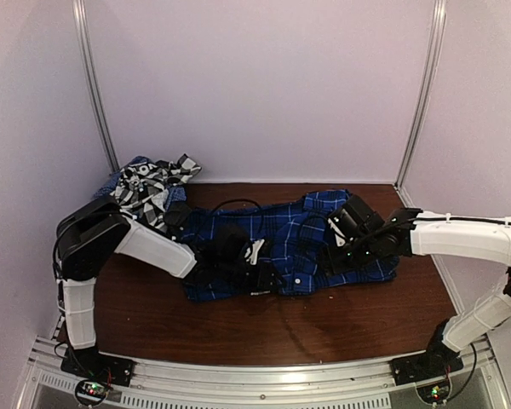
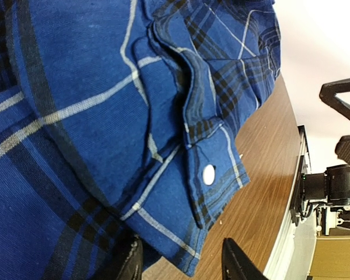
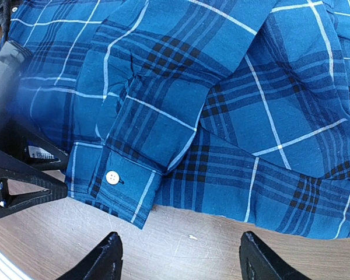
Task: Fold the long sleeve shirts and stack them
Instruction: Adjust the sleeve at the center of the board.
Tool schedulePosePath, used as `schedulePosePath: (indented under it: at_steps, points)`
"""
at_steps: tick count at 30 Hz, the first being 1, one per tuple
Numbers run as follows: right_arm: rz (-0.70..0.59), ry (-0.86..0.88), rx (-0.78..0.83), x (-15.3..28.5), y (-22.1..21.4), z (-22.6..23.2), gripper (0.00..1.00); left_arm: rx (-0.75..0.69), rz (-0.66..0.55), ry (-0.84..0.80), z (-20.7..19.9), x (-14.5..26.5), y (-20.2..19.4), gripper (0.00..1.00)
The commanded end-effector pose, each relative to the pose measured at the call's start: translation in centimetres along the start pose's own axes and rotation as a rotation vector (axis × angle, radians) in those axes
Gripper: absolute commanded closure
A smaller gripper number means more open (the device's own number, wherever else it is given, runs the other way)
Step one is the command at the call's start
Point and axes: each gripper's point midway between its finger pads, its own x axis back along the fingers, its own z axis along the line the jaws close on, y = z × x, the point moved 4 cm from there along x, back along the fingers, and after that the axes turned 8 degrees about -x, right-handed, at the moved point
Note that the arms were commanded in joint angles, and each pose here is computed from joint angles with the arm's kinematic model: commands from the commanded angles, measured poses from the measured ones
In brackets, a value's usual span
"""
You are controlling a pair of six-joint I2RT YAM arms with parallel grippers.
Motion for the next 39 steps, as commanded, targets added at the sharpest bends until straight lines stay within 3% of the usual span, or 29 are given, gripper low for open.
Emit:
schedulePosePath:
  at_steps: [1, 11, 19, 31, 39]
  points:
    - [-0.016, 0.007, 0.001, 0.2, 0.0, -0.3, 0.31, -0.001, -0.038, -0.053, -0.9, -0.8, 0.9, 0.53]
    - [0.0, -0.005, 0.001, -0.6, -0.7, -0.7, 0.31, 0.066, -0.038, -0.074, -0.7, -2.1, 0.0, 0.69]
    - [0.001, -0.018, -0.005, -0.8, -1.0, -1.2, 0.32, 0.054, -0.056, -0.095, -1.3, -1.8, 0.3, 0.99]
    - [-0.088, -0.06, -0.063, 1.7, 1.0, -3.7, 0.31, -0.214, 0.008, -0.077, -6.1, 2.7, 4.0, 1.0]
    - [-0.148, -0.101, -0.117, 3.0, 1.9, -5.8, 0.31, -0.295, 0.109, -0.114, -7.5, 7.1, 4.4, 1.0]
